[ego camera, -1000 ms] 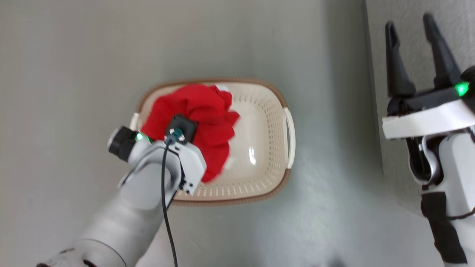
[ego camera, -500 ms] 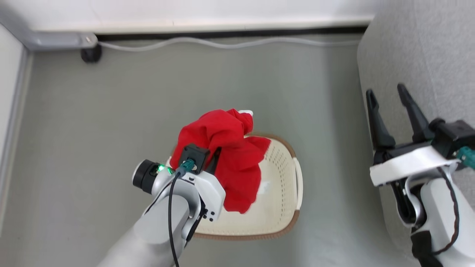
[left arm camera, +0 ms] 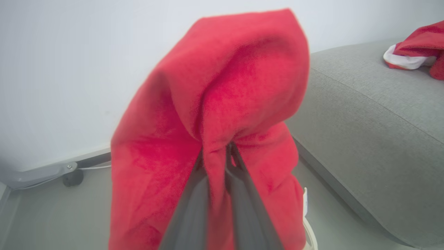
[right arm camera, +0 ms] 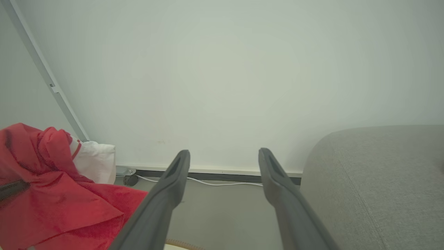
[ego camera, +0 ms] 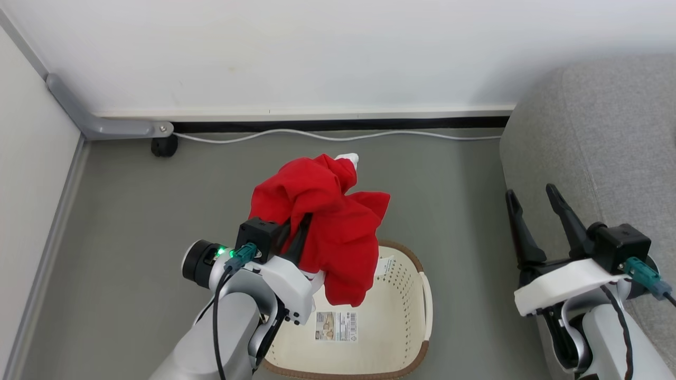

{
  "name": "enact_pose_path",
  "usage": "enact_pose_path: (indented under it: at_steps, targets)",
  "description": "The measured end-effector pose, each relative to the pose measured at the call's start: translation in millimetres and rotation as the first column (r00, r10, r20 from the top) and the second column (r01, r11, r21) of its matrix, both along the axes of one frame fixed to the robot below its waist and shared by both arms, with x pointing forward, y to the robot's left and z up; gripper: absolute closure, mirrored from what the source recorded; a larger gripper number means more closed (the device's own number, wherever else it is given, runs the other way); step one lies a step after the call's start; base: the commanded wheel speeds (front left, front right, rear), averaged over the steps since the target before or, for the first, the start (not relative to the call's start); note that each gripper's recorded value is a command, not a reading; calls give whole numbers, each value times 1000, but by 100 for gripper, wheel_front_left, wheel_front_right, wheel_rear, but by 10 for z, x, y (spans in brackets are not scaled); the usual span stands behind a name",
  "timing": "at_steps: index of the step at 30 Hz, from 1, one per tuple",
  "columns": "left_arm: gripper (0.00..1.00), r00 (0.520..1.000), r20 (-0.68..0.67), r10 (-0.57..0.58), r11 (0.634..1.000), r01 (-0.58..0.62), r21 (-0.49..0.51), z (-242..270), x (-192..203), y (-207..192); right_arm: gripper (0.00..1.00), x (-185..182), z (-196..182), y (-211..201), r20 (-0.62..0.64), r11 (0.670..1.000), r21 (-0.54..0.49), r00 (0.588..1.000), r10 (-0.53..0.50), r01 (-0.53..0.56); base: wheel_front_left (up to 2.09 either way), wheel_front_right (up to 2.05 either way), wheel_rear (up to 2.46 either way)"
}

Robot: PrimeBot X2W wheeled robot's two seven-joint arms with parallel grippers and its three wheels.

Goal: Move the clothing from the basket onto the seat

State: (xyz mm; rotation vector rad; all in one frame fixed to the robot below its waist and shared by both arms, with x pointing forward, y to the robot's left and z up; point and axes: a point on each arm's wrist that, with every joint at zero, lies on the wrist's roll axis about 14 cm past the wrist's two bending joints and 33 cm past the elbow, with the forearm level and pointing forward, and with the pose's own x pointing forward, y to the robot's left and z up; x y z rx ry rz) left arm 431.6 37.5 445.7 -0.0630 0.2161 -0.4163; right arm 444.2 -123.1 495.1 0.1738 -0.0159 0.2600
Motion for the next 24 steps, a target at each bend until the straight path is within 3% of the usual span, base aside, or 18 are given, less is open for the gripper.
enact_pose_path:
  at_steps: [14,24]
  targets:
    - [100,970,241,-43,993,68,-96,852,28,-184,0,-245,-50,-51,-25,1000,6,999,-22,22,0,0,0]
    - [100,937,335,-94,978,150,-144,1224,-57,-397,0,-343,-71,-74,-34,999,17,999,-37,37,0,0,0]
